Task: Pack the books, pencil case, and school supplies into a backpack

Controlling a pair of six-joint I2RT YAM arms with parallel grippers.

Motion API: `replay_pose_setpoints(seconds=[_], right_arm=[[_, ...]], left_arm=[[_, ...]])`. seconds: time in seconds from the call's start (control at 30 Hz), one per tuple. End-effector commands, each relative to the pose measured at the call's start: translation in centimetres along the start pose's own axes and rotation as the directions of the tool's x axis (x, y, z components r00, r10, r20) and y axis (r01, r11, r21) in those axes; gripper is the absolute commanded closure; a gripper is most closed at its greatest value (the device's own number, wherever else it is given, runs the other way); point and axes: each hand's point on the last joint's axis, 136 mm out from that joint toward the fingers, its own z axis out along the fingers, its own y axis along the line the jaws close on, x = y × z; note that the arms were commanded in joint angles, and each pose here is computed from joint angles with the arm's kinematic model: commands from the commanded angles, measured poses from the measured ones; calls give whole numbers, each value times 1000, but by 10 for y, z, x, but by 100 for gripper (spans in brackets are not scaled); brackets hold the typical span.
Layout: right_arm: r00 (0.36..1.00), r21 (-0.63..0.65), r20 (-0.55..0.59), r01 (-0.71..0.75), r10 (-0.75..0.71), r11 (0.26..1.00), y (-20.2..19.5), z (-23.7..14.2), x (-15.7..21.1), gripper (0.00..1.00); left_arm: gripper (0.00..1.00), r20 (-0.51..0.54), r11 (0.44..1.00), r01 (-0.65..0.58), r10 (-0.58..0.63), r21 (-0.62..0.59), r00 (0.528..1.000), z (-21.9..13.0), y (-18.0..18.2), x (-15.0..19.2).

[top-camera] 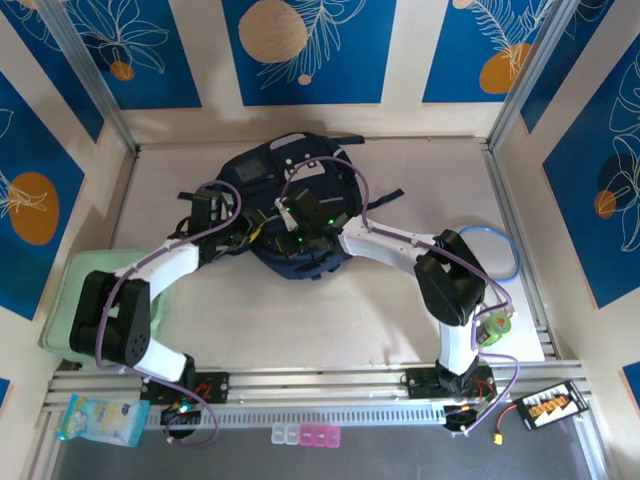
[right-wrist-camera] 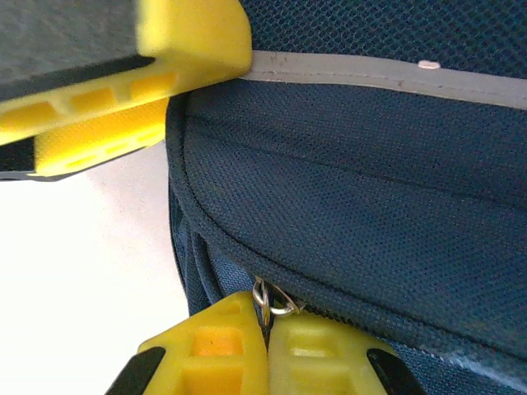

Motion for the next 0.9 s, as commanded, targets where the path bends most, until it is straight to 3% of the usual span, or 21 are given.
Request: replay_pose_setpoints(seconds=[0.0,0.2,0.33,0.67,0.87], right_arm=[[999,-32,38,6,-5,999,15,-7,-12,100],[1000,16,28,-5,5,1000,-1,-9,-9,100],[999,74,34,-42,39,996,-35,-21,0,100],[959,230,84,-284,272,931,-143,-57,9,100],[951,255,64,-308,302,917,-146,-62,16,100]], left_arm=[[66,-17,999,-21,21,28,1000,4,-11,-2],[91,-17,999,-34,35,29,999,7,-15,-5],[100,0,997,-73,73,-4,997,1,-15,-10],[100,-10,997,-83,83,10,997,-1,-18,-10],[100,-36,994,-103,103,22,994,0,-22,-8]])
